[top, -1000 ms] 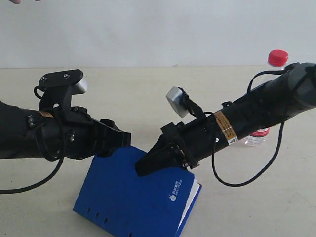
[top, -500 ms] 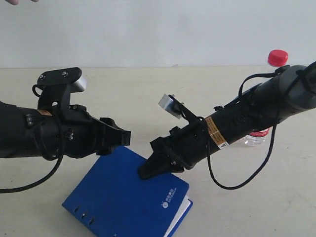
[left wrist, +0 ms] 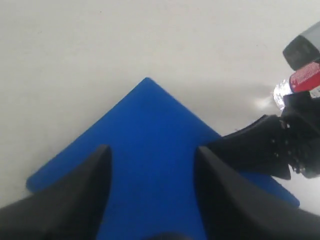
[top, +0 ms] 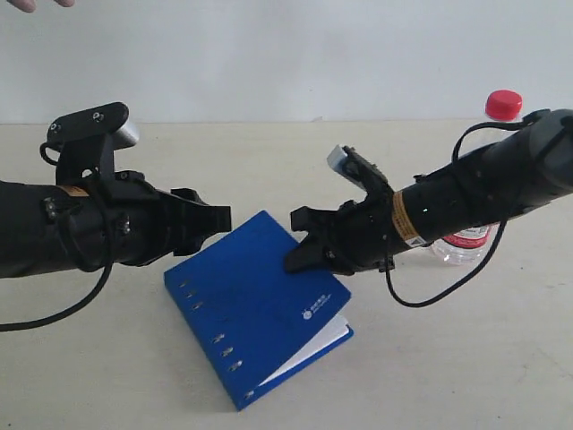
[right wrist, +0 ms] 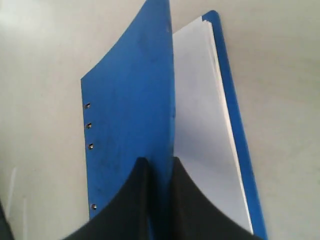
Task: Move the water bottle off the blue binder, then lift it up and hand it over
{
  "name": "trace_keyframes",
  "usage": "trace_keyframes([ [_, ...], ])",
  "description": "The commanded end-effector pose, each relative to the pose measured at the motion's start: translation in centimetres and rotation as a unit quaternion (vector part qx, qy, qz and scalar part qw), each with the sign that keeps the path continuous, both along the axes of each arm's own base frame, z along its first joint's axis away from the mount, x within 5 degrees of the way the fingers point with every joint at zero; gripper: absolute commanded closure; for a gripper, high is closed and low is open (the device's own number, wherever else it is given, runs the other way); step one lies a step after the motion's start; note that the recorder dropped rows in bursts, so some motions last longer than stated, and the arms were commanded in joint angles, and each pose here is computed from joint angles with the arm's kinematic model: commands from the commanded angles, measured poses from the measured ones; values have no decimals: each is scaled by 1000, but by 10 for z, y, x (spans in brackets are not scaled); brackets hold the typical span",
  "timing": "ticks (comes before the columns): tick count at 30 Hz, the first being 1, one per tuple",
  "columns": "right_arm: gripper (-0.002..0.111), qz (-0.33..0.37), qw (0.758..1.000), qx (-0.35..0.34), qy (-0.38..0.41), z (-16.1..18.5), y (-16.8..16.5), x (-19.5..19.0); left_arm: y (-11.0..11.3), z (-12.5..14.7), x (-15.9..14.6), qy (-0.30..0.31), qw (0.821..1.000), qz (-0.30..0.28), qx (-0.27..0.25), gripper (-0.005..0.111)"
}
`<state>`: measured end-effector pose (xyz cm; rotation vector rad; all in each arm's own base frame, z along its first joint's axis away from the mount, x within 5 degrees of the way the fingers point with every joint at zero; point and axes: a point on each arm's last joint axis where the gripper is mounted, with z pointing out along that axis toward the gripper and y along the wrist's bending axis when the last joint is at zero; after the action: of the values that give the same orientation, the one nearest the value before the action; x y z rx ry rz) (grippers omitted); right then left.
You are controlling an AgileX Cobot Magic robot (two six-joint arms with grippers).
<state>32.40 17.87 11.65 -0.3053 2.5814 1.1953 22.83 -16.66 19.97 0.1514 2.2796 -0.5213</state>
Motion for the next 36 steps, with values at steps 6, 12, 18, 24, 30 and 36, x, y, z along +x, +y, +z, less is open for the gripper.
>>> trace_keyframes([
  [6,108,-67,994,-75,-48,11,-37,19,-4,-18,4,43,998,36,-17,60],
  [12,108,-75,993,-88,-12,0,-45,-3,-4,-27,7,57,997,52,-19,60],
  [18,108,-45,992,-115,-9,-16,-51,-21,-4,-25,8,47,997,58,-19,60],
  [24,107,-16,997,-77,15,-14,-45,-29,-5,-32,8,74,994,75,-32,60],
  [30,81,-7,998,-63,23,-12,-42,-31,-7,-48,6,120,988,86,-33,60],
  [36,73,-9,997,-70,16,-13,-43,-30,-7,-51,6,123,988,87,-30,60],
])
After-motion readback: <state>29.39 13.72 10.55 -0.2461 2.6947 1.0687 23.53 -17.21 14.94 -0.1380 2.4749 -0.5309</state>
